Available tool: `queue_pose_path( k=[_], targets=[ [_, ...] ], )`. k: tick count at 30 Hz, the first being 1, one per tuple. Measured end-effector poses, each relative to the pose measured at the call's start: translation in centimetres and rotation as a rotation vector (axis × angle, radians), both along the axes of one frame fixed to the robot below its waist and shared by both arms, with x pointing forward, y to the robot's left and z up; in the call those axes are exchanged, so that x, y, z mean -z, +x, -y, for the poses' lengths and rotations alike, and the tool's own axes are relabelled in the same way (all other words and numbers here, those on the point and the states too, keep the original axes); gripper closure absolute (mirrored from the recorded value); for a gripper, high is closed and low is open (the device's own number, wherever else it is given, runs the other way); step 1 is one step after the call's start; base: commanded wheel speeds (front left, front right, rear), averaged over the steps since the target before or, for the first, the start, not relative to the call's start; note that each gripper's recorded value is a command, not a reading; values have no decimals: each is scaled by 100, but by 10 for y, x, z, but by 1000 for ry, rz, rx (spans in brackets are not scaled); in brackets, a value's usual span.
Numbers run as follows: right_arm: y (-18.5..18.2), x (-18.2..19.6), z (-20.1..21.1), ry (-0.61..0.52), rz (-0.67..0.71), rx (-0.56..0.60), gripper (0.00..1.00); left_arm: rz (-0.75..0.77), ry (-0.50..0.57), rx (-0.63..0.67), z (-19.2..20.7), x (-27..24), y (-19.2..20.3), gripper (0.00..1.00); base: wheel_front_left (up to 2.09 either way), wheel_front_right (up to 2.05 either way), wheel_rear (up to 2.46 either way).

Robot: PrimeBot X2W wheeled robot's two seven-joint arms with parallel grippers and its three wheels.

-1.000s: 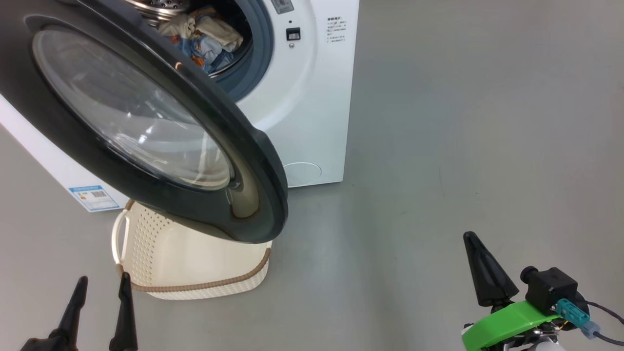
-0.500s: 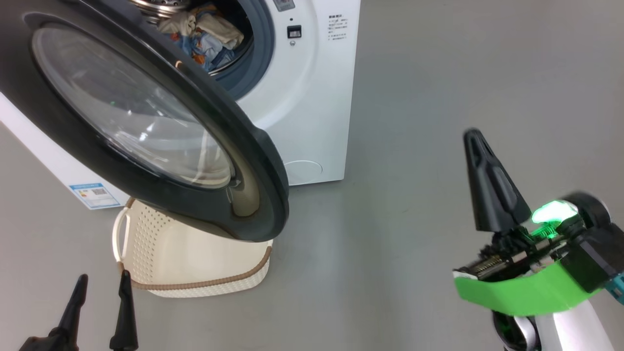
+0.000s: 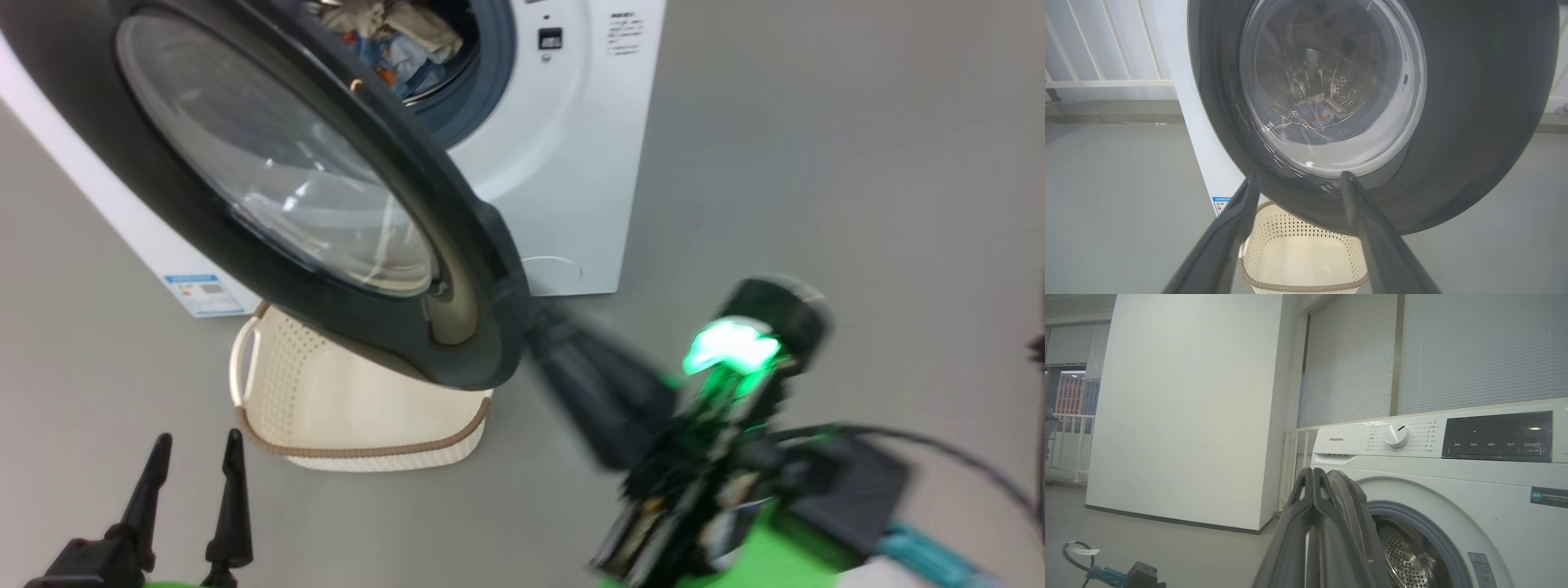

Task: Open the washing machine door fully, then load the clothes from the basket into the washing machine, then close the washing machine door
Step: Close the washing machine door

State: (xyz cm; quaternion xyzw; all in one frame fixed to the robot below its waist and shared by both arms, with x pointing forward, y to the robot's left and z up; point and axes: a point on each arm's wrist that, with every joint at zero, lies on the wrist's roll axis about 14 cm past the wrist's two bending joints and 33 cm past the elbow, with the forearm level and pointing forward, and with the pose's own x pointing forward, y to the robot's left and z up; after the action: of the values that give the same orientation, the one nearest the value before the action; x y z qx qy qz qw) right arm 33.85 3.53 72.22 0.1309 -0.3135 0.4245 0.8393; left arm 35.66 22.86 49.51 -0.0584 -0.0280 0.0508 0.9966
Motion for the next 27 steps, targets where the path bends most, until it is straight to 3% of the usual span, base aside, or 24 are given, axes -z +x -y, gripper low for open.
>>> queue_pose_path(
  k=[5,10,15,27],
  targets=[
    [-14,47,-50,-114,-124,-186,100,4,-12,-24,-7,-1,-1,0,0,0,0],
    [-14,108,-75,-234,-281,-274,100,0,-16,-47,-14,0,1,0,0,0,0],
    [11,166,-72,-353,-406,-230,100,-9,-18,-54,-16,3,6,0,0,0,0],
    [69,212,-56,-347,-507,-117,100,-25,-25,-51,-16,12,28,0,0,0,0]
  ],
)
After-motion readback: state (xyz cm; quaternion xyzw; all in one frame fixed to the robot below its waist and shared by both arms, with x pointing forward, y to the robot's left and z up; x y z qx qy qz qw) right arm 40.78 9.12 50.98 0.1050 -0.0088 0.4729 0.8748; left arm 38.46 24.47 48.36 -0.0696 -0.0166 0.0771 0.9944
